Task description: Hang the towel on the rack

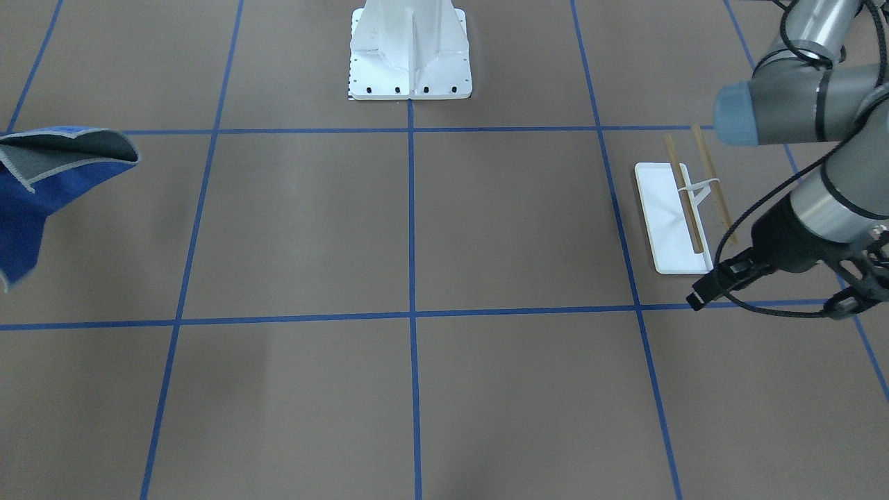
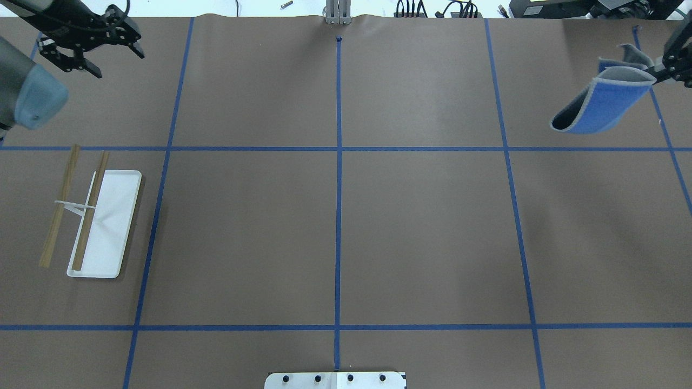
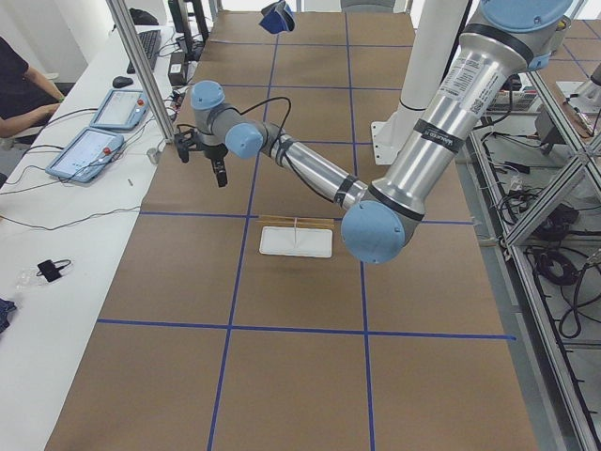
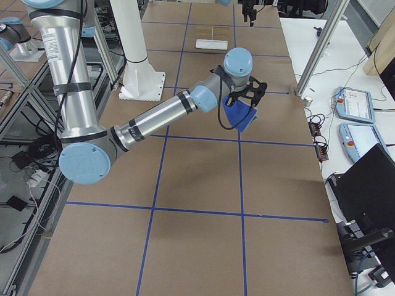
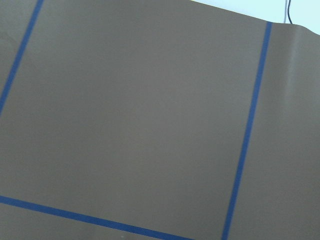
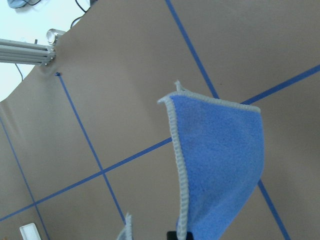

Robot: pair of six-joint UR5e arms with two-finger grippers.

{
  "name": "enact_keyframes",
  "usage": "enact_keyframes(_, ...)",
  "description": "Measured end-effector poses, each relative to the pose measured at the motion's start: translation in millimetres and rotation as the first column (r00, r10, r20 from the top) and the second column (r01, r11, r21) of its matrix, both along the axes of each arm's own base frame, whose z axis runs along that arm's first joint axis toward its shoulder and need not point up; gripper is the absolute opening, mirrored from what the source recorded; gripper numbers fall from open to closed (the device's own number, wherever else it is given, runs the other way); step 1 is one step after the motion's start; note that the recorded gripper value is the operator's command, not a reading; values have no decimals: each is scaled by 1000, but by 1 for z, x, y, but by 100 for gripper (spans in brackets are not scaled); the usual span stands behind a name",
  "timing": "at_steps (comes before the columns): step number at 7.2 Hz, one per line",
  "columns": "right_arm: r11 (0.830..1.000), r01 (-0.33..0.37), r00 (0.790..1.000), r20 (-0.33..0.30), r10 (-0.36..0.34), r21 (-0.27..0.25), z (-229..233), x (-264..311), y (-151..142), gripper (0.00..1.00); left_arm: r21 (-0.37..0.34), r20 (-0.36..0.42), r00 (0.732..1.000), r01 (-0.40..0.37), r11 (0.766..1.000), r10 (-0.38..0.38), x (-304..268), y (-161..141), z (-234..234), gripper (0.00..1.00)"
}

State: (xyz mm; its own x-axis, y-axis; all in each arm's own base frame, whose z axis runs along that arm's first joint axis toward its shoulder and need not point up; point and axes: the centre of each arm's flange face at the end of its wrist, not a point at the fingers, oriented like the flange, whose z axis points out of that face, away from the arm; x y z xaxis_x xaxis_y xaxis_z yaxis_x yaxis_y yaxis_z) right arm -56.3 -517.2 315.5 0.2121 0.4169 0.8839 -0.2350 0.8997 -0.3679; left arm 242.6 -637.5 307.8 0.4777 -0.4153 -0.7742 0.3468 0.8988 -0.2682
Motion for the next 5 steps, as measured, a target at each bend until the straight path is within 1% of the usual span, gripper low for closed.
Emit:
enact_keyframes(1, 999, -14, 1000, -5, 14, 47, -31, -10, -9, 0, -73, -52, 998, 39, 997, -43, 33, 10, -29, 98)
enact_keyframes(2, 995, -34, 999, -16, 36, 96, -53, -20, -15, 0, -151, -113, 989, 79, 985, -96, 61, 22, -48, 97)
enact_keyframes(3, 990, -56, 998, -21, 59, 129, -65, -28, -17, 0, -223, -164, 976, 103, 969, -141, 82, 33, -65, 97)
enact_keyframes(4, 986, -80, 996, -14, 83, 145, -75, -40, -17, 0, -282, -196, 966, 108, 953, -167, 102, 43, -84, 98)
enact_keyframes(5, 984, -101, 995, 9, 101, 144, -88, -58, -15, 0, -326, -218, 959, 104, 940, -182, 117, 52, -101, 98)
